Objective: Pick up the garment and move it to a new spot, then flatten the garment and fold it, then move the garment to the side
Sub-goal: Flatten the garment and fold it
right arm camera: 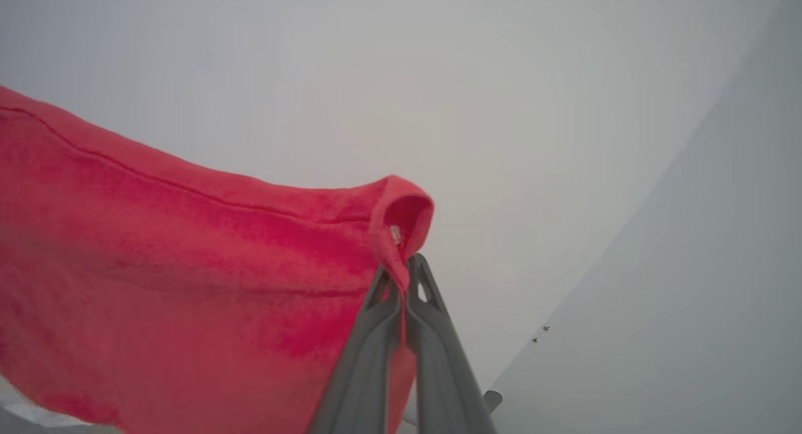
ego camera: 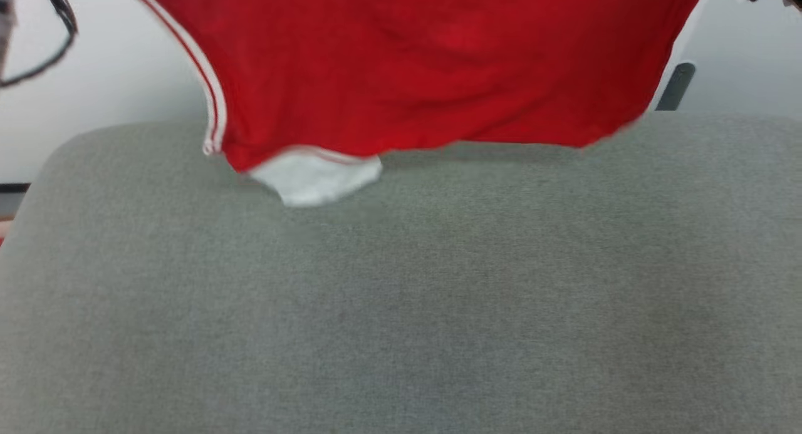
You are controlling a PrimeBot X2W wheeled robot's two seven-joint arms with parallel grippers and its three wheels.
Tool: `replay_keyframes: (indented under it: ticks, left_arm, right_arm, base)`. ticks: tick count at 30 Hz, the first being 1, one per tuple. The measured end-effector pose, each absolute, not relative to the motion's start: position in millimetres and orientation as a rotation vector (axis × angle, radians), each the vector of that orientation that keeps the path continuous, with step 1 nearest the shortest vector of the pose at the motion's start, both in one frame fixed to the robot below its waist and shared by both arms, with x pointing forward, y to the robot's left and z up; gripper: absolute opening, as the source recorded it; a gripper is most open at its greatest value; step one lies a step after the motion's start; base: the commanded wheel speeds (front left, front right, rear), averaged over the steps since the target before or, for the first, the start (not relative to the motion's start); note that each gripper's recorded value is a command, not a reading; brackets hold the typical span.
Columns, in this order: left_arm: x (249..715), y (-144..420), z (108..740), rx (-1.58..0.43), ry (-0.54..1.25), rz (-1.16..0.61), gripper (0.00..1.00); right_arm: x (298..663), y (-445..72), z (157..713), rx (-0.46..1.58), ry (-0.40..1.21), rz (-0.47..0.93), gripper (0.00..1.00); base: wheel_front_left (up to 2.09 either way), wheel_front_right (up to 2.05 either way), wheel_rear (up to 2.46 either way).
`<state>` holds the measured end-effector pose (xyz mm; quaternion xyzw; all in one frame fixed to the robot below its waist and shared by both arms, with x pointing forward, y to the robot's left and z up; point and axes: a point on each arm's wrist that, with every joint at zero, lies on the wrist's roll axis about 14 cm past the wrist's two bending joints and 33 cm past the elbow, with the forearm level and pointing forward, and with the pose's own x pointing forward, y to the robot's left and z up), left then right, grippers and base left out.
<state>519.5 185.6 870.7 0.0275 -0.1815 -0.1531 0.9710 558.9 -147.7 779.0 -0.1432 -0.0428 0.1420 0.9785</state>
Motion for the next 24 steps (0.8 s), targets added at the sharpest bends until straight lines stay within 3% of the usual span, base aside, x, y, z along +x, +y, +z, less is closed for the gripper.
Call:
replay_keyframes:
  ticks: [15, 24]
  left_arm:
    - [509, 183, 928, 0.031, -0.436, -0.274, 0.00]
    - [533, 181, 929, 0.018, -0.455, -0.273, 0.00]
  right_arm:
    - [538, -154, 813, -0.297, -0.168, 0.252, 0.00]
    - [559, -153, 810, -0.299, -0.171, 0.257, 0.00]
  base:
    - [0.00, 0.00, 0.00]
    - [0.00, 0.00, 0.00]
